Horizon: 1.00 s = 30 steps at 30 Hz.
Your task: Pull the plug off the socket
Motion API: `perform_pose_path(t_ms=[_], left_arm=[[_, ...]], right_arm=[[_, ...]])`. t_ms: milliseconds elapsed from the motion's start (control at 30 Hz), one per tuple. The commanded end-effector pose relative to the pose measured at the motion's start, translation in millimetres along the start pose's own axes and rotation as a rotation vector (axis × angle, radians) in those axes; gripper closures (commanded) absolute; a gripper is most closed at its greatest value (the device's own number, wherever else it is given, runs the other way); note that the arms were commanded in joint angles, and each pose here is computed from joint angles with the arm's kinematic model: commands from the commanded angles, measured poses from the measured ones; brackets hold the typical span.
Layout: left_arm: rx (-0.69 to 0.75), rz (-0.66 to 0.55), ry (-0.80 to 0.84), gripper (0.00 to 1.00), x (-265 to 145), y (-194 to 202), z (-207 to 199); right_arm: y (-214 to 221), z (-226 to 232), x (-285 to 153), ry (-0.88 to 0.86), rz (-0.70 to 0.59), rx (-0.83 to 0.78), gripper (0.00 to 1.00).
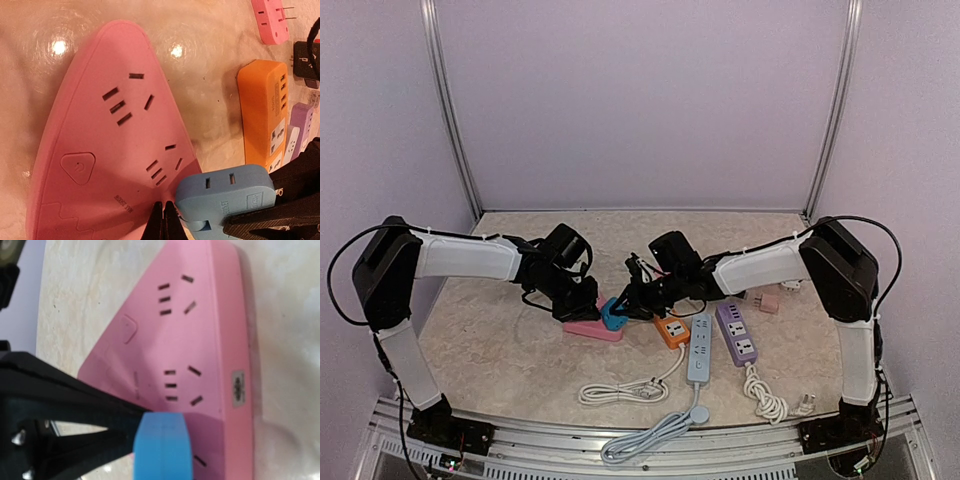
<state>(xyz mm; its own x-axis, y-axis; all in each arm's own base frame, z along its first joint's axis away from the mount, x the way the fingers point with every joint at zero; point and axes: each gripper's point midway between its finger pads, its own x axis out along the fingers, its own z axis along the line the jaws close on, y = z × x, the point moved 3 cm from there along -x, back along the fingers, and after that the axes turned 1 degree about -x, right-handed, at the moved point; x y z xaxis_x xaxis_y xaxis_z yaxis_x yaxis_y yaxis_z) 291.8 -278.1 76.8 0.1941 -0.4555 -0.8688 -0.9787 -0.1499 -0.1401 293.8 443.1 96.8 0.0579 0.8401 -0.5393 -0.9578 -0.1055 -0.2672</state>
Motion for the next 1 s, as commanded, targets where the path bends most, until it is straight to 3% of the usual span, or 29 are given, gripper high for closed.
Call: perform_pose_path(t_ms=[0,500,967], left_arm=[[-0.057,0.107,-0.208,1.00,20,29,57],[-0.053,0.101,-0.198,1.00,18,27,53],[0.043,0.016,-0.114,1.00,-13,0,-3]], right_arm=[[-44,62,-41,-0.166,-0.162,-0.094,1.00],[-55,56,-54,-0.114,-0.202,-0.101,1.00],[-97,12,-67,0.248,-0.280,-0.215,1.00]])
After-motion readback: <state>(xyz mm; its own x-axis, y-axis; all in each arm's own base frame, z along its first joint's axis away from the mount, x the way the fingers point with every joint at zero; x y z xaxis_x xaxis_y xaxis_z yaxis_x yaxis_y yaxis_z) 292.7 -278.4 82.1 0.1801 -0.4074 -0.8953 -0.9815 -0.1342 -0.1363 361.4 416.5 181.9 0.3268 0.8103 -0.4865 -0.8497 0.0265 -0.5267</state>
